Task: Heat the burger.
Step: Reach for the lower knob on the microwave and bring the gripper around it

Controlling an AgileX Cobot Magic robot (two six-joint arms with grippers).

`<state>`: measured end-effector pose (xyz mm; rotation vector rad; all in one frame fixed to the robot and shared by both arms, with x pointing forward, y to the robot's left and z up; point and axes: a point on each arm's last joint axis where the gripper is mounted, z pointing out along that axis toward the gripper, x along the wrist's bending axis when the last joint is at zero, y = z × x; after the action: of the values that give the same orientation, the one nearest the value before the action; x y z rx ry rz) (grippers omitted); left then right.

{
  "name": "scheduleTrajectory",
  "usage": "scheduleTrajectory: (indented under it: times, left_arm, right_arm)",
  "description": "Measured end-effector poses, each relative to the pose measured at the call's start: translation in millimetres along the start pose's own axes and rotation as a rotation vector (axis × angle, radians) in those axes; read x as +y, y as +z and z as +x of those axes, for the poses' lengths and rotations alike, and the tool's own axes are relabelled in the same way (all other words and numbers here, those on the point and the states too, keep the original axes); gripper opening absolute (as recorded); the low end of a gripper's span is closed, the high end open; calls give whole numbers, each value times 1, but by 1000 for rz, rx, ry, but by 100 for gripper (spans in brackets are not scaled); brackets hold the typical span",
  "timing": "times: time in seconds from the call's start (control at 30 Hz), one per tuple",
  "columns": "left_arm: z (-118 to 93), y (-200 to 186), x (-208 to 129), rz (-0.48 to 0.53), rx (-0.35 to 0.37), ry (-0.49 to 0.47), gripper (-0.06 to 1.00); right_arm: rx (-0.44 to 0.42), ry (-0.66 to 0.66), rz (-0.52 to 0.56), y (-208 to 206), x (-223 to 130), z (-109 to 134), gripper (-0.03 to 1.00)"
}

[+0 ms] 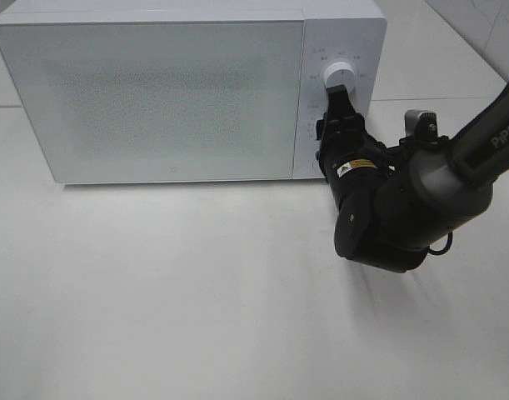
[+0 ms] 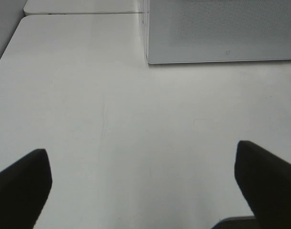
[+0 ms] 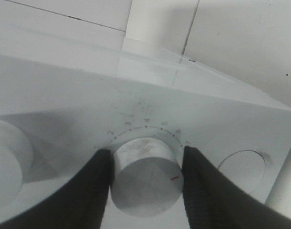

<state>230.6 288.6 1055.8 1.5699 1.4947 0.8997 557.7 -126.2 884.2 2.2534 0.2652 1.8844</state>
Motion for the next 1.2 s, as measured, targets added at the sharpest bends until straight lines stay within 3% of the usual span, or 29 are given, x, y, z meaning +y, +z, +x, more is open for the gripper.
scheduleTrajectory:
  times: [0.47, 0.8, 1.2]
  left_arm:
    - [0, 0, 0, 0, 0, 0, 99]
    - [0, 0, 0, 0, 0, 0, 99]
    - [0, 0, 0, 0, 0, 0, 99]
  right_arm:
    - [1, 214, 5, 0, 0, -1, 44]
    - [-7, 477, 1, 0, 0, -2, 44]
    - [-7, 507, 0, 0, 0, -2, 44]
